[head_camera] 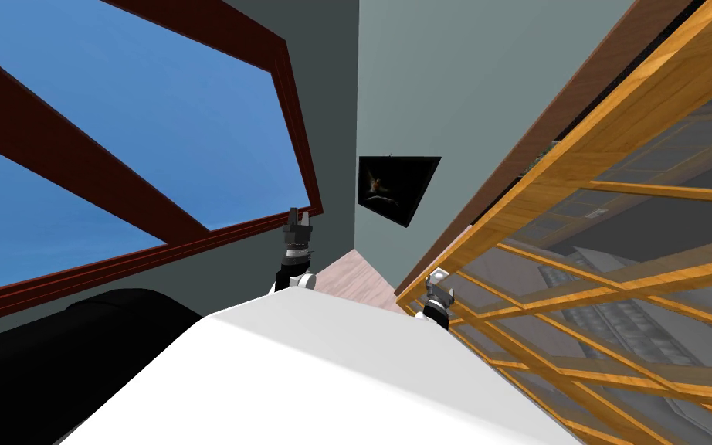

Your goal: Pull the door open

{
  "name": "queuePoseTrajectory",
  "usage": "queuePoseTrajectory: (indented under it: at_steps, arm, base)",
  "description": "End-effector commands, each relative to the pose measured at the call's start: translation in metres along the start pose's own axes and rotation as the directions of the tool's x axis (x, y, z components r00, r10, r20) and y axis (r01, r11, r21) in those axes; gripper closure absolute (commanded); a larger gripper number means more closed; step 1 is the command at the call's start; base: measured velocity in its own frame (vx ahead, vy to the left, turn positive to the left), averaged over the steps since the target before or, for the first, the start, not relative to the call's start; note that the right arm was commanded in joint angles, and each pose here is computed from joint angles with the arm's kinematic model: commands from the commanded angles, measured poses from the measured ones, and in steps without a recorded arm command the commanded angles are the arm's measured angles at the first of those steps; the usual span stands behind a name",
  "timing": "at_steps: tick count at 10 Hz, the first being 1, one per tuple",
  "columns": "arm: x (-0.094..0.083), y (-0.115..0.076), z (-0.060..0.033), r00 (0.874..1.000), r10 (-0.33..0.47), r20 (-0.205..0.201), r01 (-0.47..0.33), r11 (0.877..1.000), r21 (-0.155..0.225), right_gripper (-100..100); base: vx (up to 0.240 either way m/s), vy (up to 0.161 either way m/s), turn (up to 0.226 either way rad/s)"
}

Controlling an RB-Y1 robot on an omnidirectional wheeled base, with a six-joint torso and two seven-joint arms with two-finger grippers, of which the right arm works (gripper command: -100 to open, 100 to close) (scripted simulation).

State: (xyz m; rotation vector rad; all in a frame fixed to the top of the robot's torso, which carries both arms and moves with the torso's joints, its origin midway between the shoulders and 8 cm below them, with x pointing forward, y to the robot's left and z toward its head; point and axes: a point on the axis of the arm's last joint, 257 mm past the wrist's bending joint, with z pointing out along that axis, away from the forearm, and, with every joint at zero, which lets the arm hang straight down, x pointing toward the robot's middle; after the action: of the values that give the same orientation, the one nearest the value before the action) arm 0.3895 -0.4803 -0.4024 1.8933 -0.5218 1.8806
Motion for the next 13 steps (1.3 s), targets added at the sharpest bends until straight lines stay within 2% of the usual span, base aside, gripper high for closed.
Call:
queuePoseTrajectory:
  at_steps: [1,3,4,5,7,8,13]
  arm:
    - [0.0,0.014,0.0011,1.0,0.002,-0.001,-0.002,1.0,-0.003,-100]
    - [0.0,0.03,0.0014,1.0,0.002,-0.001,-0.002,1.0,-0.007,-100]
    - [0.0,0.03,0.0014,1.0,0.002,-0.001,-0.002,1.0,-0.007,-100]
    - [0.001,0.041,0.0015,1.0,0.002,-0.001,-0.002,1.0,-0.01,-100]
    - [0.001,0.039,0.0009,1.0,0.001,0.0,-0.001,1.0,-0.009,-100]
    - [0.001,0.039,0.0009,1.0,0.001,0.0,-0.001,1.0,-0.009,100]
    - [0.001,0.039,0.0009,1.0,0.001,0.0,-0.001,1.0,-0.009,100]
  base:
    - [0.119,-0.022,0.026]
    - [0.132,0.008,0.023]
    - [0.109,0.021,0.008]
    - [0.121,0.008,0.02]
    - [0.058,-0.004,0.002]
    - [0.0,0.0,0.0]
    - [-0.005,-0.001,0.001]
